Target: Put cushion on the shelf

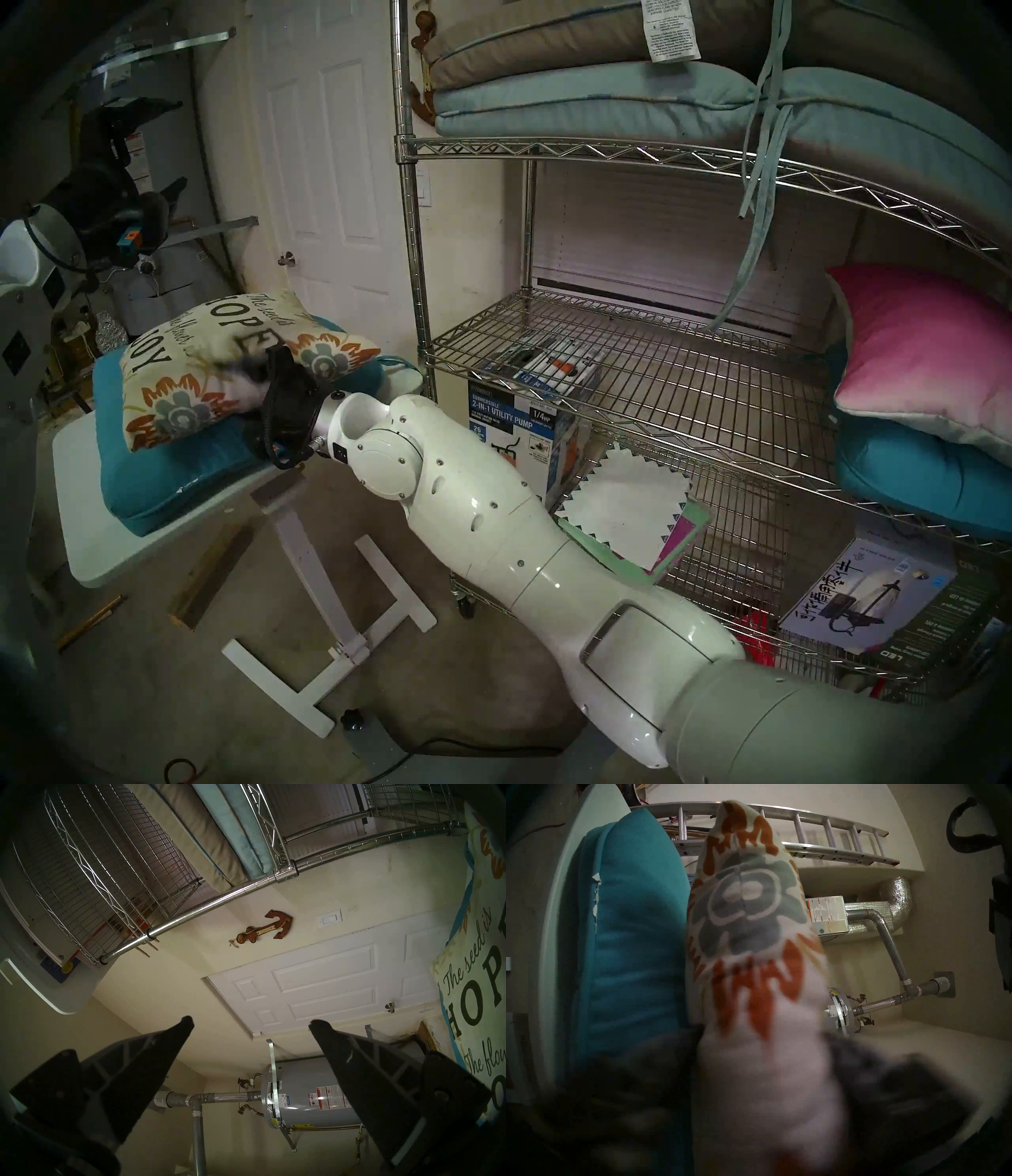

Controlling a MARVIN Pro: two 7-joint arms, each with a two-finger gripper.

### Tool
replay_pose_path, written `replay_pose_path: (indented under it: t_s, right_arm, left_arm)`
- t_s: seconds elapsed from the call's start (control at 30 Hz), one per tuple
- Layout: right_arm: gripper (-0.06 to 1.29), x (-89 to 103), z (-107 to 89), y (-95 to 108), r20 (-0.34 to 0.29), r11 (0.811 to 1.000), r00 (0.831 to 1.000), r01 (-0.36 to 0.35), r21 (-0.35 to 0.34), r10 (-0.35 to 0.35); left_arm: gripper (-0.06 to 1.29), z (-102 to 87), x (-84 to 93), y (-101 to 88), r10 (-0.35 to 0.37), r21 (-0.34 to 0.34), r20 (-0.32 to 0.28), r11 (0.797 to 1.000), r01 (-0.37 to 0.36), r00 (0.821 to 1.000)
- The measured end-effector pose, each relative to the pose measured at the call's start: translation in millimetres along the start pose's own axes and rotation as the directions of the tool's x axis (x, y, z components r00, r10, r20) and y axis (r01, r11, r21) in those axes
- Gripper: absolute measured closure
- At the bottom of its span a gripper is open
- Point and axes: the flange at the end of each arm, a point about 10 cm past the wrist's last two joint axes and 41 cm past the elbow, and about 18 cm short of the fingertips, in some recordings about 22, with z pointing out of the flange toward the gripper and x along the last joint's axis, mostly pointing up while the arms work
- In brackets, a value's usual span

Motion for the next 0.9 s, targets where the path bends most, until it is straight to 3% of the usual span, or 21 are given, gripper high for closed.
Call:
replay_pose_path:
  t_s: [0.1, 0.13, 0.17, 0.2, 0.47, 0.9]
  right_arm:
    - [0.0, 3.5, -0.3, 1.1, -0.001, 1.0, 1.0, -0.009, -0.026, 0.009]
    - [0.14, 4.9, -0.7, 1.5, -0.001, 0.999, 1.0, -0.012, -0.033, 0.012]
    - [0.9, 7.4, -1.7, 2.0, -0.001, 0.999, 1.0, -0.017, -0.044, 0.017]
    - [1.11, 10.3, -3.4, 2.7, 0.0, 0.998, 1.0, -0.022, -0.06, 0.022]
    - [1.09, 8.5, -32.1, 4.1, 0.039, 0.986, 0.999, -0.029, -0.164, 0.036]
    - [1.09, -7.3, -84.8, 10.3, 0.117, 0.978, 0.993, 0.02, -0.209, 0.005]
  left_arm:
    - [-0.02, 0.0, 0.0, 0.0, 0.0, 0.0, 0.0, 1.0, 0.0, 1.0]
    - [-0.02, 0.0, 0.0, 0.0, 0.0, 0.0, 0.0, 1.0, 0.0, 1.0]
    - [-0.02, 0.0, 0.0, 0.0, 0.0, 0.0, 0.0, 1.0, 0.0, 1.0]
    - [-0.02, 0.0, 0.0, 0.0, 0.0, 0.0, 0.0, 1.0, 0.0, 1.0]
    - [-0.02, 0.0, 0.1, 0.0, 0.0, 0.0, 0.0, 1.0, 0.0, 1.0]
    - [-0.02, 0.0, 0.2, 0.0, 0.0, 0.0, 0.0, 1.0, 0.0, 1.0]
